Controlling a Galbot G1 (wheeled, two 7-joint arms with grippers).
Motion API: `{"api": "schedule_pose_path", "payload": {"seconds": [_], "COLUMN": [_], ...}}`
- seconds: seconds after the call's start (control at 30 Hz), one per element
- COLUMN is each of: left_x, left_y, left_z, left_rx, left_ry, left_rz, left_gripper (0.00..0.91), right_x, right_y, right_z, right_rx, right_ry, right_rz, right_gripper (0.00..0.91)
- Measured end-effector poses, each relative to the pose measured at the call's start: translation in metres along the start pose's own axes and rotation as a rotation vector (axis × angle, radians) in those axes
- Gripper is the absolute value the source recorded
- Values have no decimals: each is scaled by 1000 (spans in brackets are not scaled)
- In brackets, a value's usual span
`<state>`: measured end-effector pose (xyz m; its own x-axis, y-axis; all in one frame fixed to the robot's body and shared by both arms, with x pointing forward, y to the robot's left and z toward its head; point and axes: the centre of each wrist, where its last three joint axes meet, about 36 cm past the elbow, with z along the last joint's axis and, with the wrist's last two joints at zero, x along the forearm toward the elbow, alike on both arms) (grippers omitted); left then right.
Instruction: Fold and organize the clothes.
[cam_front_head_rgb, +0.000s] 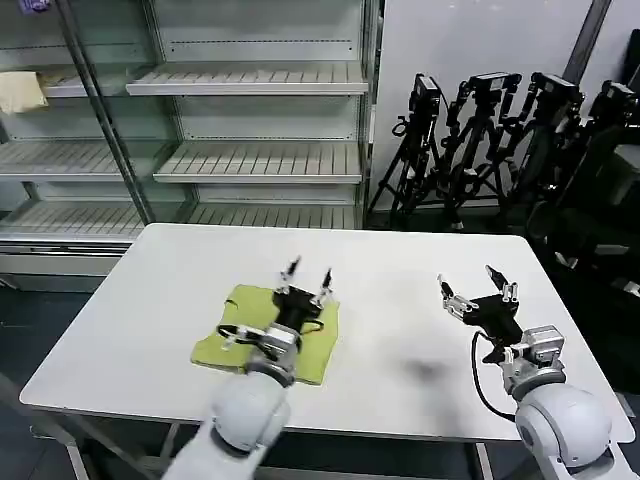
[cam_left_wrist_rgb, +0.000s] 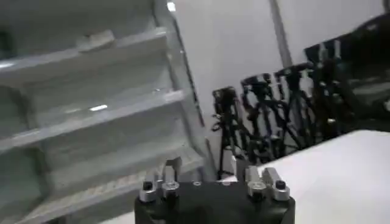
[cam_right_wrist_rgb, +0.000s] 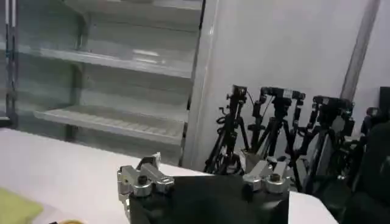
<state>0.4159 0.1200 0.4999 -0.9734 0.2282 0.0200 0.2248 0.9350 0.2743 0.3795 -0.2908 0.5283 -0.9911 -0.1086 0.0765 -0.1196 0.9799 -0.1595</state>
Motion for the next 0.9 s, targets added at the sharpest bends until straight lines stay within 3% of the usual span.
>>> {"api": "schedule_pose_path", "payload": {"seconds": [0.23,0.43,0.9], "left_x": [9,29,52], "left_y": [80,129,169], "left_z": [27,50,75], "left_rx": [-41,-74,-132], "left_ry": [5,26,5], "left_rz": [-81,-133,-124], "left_gripper": [907,907,907], "right_x": [-11,-19,-32], "right_y": [8,17,31], "right_z": [5,4,10], "right_rx": [-18,-20,-5], "right_ry": [-14,-23,-17], "right_rz": [-14,-35,-40], "right_gripper": [907,907,907]}}
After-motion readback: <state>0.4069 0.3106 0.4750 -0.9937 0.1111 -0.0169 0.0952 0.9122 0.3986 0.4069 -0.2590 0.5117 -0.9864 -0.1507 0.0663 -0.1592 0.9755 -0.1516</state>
